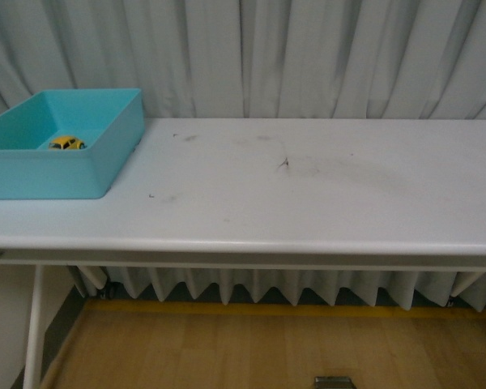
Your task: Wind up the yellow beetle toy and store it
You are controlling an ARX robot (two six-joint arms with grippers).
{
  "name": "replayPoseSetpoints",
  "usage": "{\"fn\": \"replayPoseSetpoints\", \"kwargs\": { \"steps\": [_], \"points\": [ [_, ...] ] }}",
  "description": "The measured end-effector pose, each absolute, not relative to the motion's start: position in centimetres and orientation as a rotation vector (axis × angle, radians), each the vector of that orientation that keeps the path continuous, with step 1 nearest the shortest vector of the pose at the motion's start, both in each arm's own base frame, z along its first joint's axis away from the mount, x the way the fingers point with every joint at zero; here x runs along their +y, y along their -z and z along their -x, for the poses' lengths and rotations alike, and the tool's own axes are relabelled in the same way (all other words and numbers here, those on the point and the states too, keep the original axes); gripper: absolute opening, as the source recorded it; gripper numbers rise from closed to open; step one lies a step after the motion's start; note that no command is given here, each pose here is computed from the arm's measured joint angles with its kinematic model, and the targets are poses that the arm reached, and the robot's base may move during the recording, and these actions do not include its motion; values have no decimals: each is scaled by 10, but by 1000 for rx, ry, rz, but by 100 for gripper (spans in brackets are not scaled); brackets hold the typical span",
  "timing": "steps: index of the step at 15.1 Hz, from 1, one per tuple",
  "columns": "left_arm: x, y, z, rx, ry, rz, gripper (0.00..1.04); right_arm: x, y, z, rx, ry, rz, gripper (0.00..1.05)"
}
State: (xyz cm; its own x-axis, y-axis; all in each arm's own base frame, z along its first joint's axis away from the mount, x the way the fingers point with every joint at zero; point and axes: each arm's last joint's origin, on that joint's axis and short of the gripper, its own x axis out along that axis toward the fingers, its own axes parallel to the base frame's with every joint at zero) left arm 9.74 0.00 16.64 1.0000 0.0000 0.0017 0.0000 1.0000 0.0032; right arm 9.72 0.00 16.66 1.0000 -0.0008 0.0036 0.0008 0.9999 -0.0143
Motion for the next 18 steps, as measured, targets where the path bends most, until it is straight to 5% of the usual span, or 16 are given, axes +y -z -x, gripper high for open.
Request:
{"fn": "replayPoseSetpoints", "kwargs": {
  "steps": [18],
  "points": [
    [0,-166,-97,-1,0,-2,98,0,-167,-97,-6,0,15,98]
  ]
}}
